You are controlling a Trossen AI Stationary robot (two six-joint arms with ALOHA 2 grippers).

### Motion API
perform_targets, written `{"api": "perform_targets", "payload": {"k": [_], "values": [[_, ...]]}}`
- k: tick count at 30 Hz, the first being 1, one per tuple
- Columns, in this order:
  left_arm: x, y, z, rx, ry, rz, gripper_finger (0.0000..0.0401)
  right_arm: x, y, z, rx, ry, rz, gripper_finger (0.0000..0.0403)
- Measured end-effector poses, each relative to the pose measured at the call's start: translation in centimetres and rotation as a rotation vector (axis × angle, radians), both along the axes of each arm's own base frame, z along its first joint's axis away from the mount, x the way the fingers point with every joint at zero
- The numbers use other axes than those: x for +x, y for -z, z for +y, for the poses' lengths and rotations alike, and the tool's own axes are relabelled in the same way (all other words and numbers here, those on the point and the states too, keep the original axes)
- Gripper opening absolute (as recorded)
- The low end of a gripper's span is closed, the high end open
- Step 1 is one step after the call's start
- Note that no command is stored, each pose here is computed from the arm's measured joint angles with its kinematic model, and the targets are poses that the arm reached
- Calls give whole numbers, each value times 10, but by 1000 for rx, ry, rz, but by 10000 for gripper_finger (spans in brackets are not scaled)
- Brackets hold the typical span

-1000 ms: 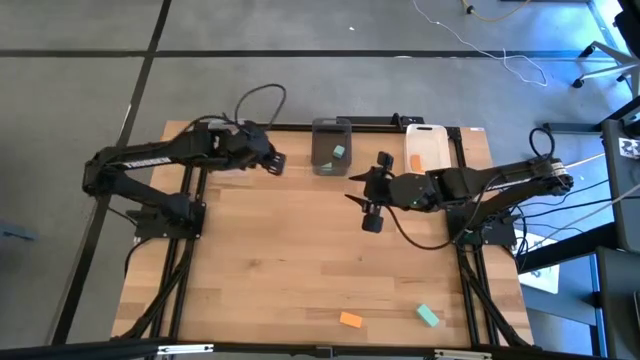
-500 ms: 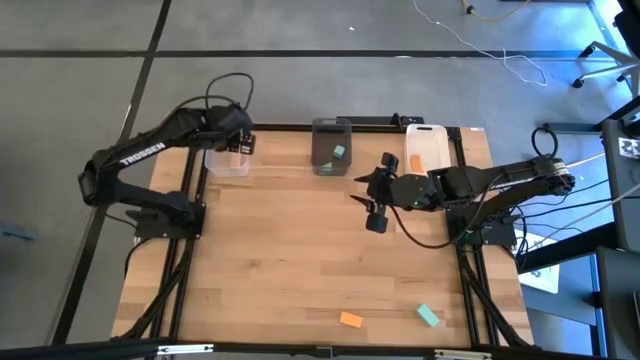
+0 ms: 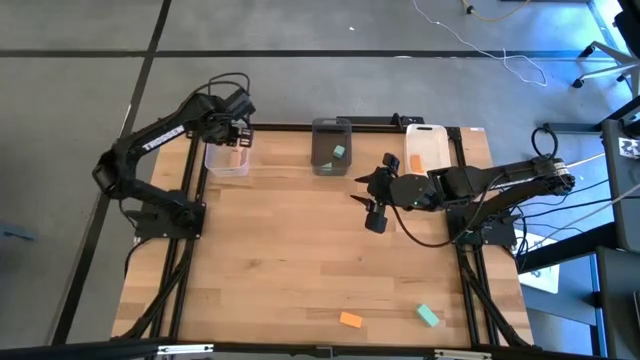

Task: Sort & place blocks by color
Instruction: Put the light brown block into the transparent bin

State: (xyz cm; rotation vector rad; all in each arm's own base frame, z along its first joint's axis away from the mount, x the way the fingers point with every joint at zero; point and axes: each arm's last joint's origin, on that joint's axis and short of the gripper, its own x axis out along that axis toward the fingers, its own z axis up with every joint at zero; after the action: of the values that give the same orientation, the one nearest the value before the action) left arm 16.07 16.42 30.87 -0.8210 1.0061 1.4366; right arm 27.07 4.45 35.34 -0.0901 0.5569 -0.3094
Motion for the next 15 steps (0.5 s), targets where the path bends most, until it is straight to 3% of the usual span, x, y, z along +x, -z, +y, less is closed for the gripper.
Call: {"api": "perform_targets", "payload": {"k": [15], "values": [[21, 76, 56, -273, 31, 207, 119, 0, 0, 0, 5, 3, -2, 200]]}}
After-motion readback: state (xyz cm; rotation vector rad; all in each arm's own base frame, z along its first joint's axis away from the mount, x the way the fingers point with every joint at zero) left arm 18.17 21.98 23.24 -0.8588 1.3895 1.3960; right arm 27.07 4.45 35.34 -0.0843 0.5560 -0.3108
